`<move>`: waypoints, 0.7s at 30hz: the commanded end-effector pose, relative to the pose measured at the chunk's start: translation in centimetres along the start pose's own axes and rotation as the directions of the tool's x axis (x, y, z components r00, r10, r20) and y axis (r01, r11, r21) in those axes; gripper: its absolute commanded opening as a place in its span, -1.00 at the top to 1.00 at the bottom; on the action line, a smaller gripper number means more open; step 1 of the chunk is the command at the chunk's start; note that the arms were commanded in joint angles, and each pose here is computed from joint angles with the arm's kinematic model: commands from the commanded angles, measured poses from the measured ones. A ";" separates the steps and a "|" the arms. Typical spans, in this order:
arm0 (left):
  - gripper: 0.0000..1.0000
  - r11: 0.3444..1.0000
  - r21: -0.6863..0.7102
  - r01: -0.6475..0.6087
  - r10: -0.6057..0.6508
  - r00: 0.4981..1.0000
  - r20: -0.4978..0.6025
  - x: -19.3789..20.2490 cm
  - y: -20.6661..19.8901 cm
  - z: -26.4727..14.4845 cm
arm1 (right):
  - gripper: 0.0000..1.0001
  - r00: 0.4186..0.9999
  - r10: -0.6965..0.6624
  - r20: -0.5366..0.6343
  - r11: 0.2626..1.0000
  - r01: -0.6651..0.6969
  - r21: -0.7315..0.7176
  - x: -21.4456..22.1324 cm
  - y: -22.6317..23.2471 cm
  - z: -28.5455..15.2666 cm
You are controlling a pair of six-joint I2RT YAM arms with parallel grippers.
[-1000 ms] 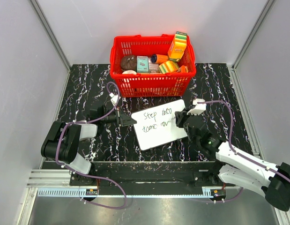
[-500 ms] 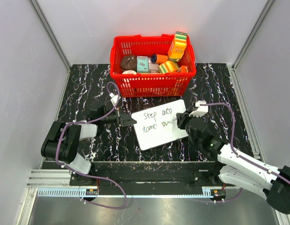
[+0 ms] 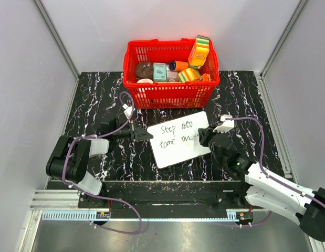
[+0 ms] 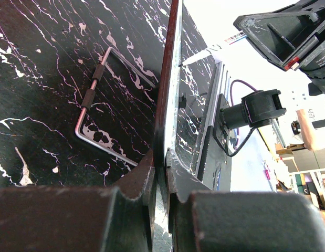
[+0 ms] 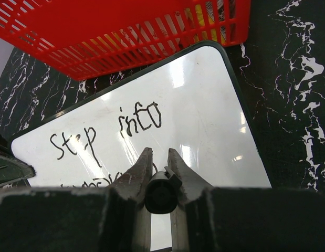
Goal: Write a sentence on the whiteboard
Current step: Write on the whiteboard with the whiteboard.
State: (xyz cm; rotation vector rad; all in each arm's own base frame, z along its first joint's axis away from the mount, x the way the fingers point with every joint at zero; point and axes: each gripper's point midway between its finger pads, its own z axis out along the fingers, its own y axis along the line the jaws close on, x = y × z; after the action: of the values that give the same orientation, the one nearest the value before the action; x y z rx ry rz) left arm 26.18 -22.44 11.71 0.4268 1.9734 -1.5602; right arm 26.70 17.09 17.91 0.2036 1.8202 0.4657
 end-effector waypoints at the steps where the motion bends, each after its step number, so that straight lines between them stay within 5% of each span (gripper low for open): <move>1: 1.00 0.997 -0.007 -0.079 0.079 0.997 -0.010 0.2 0.6 0.6 | 1.00 0.999 -0.029 -0.036 0.999 0.031 0.043 1.2 -1.5 -0.1; 21: 1.00 0.997 -0.007 -0.078 0.078 0.997 -0.011 0.2 0.6 0.6 | 1.00 0.998 -0.037 0.043 0.996 0.033 0.079 -1.8 -0.8 0.5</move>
State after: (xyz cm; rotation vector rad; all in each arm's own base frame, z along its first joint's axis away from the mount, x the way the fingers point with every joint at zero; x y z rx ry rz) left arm 26.18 -22.44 11.71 0.4271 1.9732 -1.5600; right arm 26.92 17.04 17.95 0.2056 1.8280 0.4453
